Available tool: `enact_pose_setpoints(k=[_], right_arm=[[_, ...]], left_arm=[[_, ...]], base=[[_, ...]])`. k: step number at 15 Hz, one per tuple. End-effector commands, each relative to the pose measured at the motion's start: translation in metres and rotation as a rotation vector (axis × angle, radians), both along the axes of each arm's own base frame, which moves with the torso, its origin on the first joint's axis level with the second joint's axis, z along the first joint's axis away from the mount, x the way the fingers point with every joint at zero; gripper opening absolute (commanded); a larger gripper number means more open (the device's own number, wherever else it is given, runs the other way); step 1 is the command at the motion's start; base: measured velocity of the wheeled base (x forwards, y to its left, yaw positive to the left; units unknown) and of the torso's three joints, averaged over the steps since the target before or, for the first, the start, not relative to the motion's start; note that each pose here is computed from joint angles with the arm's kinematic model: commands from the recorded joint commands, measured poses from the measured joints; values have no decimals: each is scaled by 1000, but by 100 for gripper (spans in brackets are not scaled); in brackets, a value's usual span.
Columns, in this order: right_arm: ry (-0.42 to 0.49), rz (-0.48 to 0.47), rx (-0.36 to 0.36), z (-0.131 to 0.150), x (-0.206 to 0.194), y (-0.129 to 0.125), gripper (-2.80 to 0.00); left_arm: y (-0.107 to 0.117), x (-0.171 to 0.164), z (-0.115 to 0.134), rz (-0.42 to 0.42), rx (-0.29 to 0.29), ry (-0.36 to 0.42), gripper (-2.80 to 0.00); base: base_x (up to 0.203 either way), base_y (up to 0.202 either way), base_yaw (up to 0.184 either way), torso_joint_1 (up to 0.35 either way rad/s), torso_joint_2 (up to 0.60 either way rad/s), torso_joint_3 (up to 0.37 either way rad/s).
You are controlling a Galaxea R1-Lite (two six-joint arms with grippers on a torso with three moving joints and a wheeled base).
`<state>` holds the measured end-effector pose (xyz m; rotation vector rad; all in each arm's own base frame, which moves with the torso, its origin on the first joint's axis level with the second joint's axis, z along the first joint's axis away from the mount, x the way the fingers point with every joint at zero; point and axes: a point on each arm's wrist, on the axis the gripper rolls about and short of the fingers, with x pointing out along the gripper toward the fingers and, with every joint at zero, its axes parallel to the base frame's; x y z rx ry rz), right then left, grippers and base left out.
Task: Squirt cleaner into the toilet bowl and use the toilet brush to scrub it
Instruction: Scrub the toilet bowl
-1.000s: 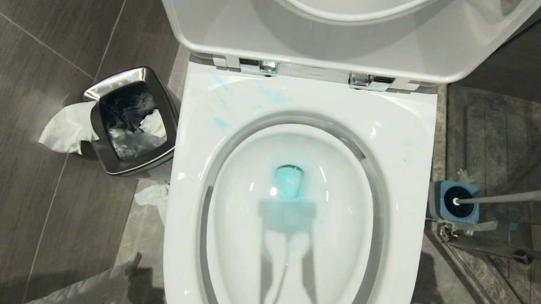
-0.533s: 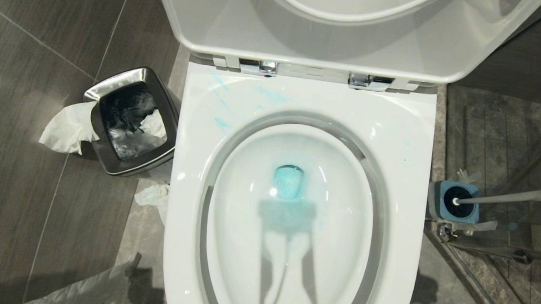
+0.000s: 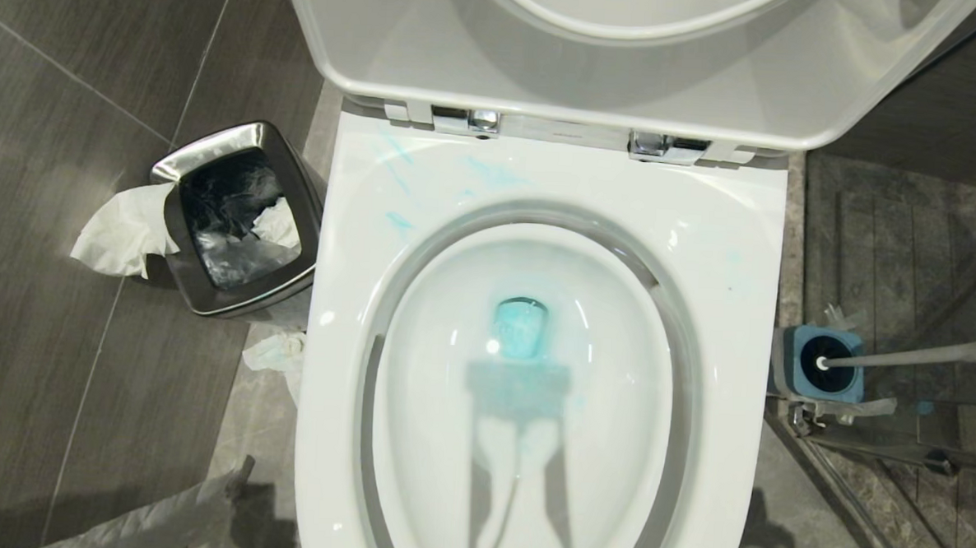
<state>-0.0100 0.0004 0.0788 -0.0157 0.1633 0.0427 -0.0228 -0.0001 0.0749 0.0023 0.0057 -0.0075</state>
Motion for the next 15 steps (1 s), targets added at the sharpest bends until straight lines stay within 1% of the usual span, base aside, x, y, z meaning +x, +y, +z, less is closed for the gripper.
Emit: enact_pose_setpoints(k=[1, 6, 15], right_arm=[[-67, -8, -1, -1, -5, 0, -280], [-164, -9, 6, -3, -13, 0, -280], [-167, -8, 3, -3, -13, 0, -280]], left_arm=[[0, 0, 0, 0, 1, 3, -280], [0, 0, 0, 0, -1, 3, -280], [0, 0, 0, 0, -1, 3, -280]], base=[[0, 0, 0, 0, 0, 0], [0, 0, 0, 0, 0, 0], [0, 0, 0, 0, 0, 0]])
